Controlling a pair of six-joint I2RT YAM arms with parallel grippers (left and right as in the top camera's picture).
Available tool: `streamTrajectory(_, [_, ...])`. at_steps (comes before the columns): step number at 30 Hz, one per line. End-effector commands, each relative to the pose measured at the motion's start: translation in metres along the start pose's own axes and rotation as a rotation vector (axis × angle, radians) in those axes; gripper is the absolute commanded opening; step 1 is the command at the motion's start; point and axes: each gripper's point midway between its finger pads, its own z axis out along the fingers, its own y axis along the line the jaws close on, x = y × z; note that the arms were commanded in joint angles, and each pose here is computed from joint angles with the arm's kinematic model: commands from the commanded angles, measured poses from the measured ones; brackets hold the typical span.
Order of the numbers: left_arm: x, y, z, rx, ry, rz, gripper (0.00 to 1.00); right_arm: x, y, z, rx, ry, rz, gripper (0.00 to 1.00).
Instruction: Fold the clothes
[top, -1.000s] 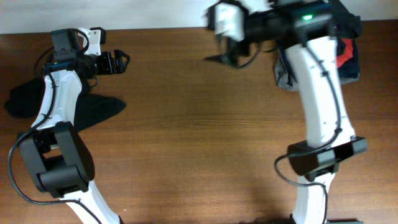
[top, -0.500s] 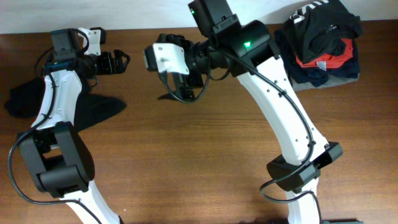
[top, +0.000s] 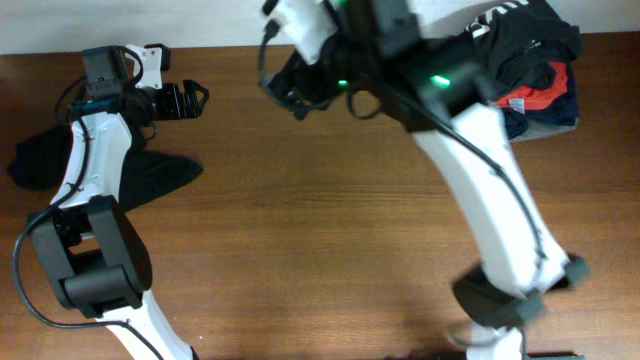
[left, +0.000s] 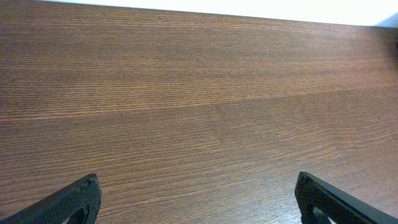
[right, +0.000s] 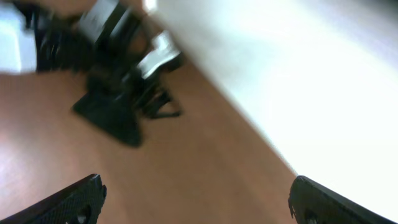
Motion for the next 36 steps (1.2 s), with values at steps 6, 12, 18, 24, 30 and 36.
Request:
streamTrajectory(6, [-0.010,-0.005,-0.008,-0.003,-0.023,0.006,0.99,0.006,-0.063,-0.124,0.360,-0.165,0.064,0.99])
streamTrajectory(12, [-0.010,-0.005,-0.008,-0.003,-0.023,0.006,0.99,0.090,-0.075,-0.150,0.387,-0.257,0.087,0.99])
streamTrajectory(18, [-0.010,-0.005,-0.008,-0.003,-0.023,0.006,0.99,0.207,-0.060,-0.159,0.466,-0.255,0.151,0.99])
streamTrajectory(24, [-0.010,-0.005,-0.008,-0.003,-0.023,0.006,0.99,0.297,-0.034,-0.160,0.586,-0.289,0.190,0.99])
streamTrajectory(30, [-0.010,-0.005,-0.008,-0.003,-0.023,0.006,0.99,0.351,-0.009,-0.145,0.613,-0.330,0.210,0.99])
streamTrajectory(36, [-0.010,-0.005,-0.008,-0.003,-0.023,0.006,0.99,0.389,0.005,-0.128,0.604,-0.310,0.227,0.99])
